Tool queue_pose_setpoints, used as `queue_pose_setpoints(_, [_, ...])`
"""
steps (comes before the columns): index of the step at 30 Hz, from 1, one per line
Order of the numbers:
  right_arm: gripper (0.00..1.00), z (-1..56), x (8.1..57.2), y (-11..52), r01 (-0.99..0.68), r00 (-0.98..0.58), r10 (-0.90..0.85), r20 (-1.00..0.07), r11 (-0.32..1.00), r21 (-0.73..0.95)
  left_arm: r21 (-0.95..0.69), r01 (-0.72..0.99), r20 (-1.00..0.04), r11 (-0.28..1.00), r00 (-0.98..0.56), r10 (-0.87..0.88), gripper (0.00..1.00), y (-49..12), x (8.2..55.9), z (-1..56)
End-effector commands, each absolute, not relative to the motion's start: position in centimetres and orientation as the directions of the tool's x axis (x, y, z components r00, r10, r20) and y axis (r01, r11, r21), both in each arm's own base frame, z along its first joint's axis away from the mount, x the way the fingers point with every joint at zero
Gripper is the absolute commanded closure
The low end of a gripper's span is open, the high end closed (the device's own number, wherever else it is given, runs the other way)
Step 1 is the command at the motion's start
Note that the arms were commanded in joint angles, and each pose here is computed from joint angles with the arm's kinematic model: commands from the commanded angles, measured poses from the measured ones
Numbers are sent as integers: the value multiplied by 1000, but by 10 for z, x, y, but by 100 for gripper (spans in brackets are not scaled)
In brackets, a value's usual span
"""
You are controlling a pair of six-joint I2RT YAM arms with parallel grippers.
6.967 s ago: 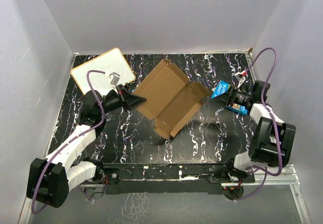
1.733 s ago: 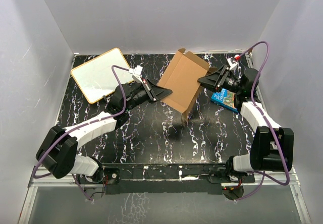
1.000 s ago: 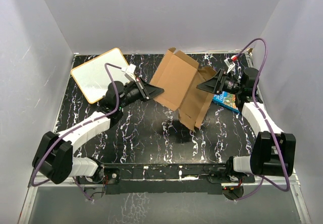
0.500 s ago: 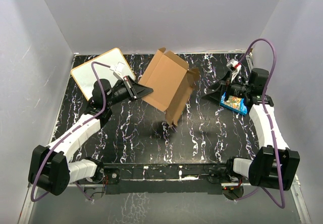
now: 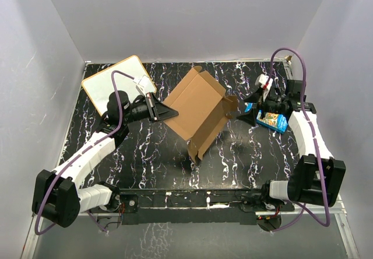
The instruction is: Fold the paper box
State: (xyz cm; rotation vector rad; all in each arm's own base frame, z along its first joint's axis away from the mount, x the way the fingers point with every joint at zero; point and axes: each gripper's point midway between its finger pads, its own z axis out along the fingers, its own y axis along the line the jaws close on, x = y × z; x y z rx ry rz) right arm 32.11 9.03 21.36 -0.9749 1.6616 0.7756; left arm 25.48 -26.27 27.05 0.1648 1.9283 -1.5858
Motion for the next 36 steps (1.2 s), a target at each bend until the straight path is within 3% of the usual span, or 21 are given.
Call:
queue_pose_setpoints(1, [1, 224, 313, 100, -926, 52, -238, -970, 353, -136, -793, 573, -609, 206, -752, -252, 100, -263, 244, 300])
queue_pose_setpoints(12, [2, 208, 331, 92, -921, -24, -275, -961, 379, -86, -788, 587, -616, 186, -752, -236, 100, -264, 239, 299])
queue_pose_setpoints(26, [20, 210, 348, 89, -915, -28, -294, -955, 393, -94, -789, 593, -614, 161, -756, -226, 100, -264, 233, 299])
queue_pose_setpoints(36, [41, 212, 342, 92, -917, 4, -307, -952, 379, -126, -789, 597, -614, 149, -755, -229, 100, -265, 232, 300])
